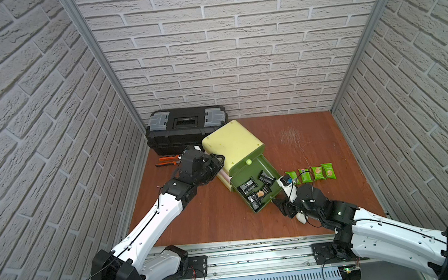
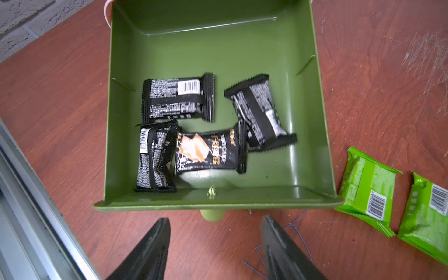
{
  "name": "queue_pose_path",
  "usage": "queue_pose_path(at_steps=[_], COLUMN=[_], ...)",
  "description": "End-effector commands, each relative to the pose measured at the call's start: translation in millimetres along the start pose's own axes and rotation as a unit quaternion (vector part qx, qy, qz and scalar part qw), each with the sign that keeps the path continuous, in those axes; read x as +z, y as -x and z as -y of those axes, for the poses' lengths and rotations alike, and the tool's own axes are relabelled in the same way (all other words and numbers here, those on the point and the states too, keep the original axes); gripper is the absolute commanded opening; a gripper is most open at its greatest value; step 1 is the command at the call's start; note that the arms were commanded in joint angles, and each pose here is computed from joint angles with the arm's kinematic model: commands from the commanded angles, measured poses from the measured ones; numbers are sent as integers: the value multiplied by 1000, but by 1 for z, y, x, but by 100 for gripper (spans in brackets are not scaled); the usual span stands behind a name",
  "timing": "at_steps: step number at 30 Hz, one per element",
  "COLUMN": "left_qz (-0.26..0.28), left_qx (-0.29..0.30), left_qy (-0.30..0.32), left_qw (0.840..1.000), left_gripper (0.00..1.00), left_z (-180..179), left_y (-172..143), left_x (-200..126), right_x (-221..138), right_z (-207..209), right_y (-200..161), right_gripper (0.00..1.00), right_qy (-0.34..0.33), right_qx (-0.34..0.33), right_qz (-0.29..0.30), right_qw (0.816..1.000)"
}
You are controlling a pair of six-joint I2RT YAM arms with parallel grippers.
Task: Take the cookies out of the drawer
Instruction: Open the drawer in the storage box.
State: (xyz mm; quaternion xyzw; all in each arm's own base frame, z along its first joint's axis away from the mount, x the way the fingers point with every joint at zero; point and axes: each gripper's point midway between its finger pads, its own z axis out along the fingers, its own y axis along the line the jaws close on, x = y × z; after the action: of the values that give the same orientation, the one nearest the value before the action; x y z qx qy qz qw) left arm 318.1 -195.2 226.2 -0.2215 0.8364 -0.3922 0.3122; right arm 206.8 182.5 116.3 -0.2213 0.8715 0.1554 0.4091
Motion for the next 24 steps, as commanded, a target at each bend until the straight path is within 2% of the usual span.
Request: queue_pose_path(at_steps=[1, 11, 17, 20, 24], left_qz=[-2, -2, 1, 7, 24], left_qx=[3, 3, 3, 4, 15], left_qy=[21, 18, 19, 16, 10], left_qw=[1000, 1000, 1000, 1000, 1000], left_gripper=[54, 55, 55, 60, 69], left_z=[-14, -12, -12, -9, -2], left_y=[-2, -1, 0, 2, 9], left_x=[3, 4, 2, 0, -9], right_x=[-7, -7, -29, -37, -36], right_z=[-4, -4, -4, -5, -21], right_y=[6, 7, 25, 32, 41], right_gripper=[65, 65, 66, 66, 64], right_qy=[8, 8, -1, -8, 16], right_qx=[-3, 4, -2, 1, 6], right_qz=[-2, -4, -32, -61, -110], right_qw=[1000, 1000, 999, 998, 994])
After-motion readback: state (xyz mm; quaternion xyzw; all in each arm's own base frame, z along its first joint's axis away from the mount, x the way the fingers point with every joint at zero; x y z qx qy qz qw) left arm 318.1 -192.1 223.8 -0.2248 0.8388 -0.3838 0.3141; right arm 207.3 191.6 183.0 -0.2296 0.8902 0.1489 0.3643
